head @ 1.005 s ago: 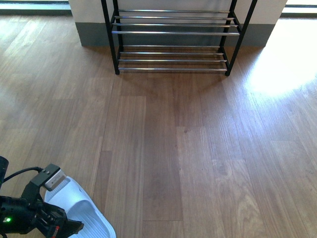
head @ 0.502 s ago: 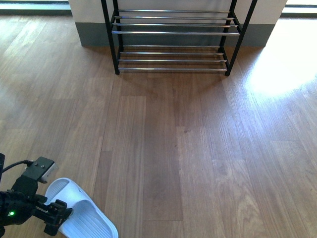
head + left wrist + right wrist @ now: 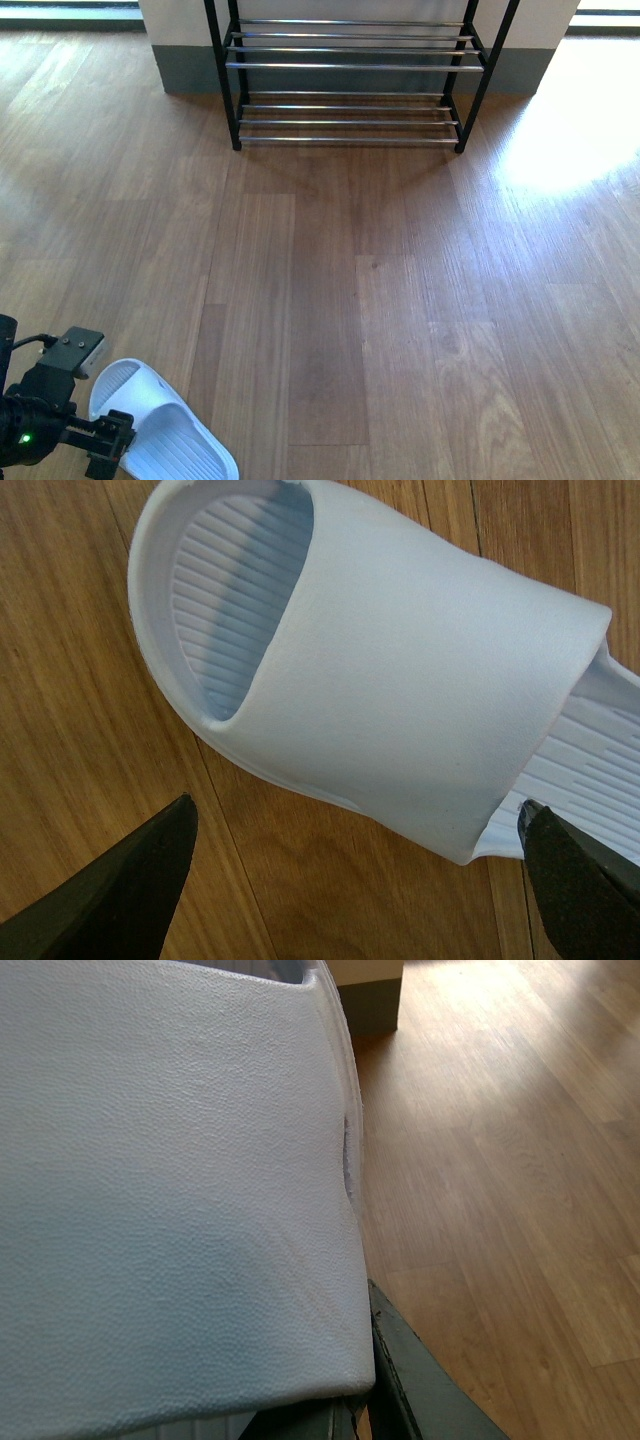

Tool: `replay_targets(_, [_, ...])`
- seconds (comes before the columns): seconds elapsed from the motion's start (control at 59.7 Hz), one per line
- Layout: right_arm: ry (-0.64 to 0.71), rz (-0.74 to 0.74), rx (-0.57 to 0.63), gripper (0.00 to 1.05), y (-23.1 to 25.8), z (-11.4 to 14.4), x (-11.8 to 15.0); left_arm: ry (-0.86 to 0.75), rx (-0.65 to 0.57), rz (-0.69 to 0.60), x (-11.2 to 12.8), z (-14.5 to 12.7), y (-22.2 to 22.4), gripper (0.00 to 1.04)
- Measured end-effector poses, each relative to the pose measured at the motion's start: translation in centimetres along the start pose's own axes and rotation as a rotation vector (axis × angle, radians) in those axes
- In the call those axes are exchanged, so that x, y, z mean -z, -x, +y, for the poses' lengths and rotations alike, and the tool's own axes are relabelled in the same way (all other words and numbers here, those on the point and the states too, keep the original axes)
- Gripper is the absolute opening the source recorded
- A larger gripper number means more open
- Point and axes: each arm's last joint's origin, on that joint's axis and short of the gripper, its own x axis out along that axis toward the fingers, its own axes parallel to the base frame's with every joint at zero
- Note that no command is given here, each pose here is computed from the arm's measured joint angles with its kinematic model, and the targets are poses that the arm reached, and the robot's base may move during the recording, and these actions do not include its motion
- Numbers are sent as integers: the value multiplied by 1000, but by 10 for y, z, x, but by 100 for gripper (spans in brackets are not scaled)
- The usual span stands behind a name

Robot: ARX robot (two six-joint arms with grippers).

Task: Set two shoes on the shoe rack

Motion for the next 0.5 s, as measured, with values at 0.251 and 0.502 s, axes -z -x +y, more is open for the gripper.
replay_targets(0.251, [0,0,0,1,0,0,0,-30,-36,41,2,0,0,95])
replay_targets(0.502, [0,0,0,1,0,0,0,-56,-55,65,3,-1,-1,95])
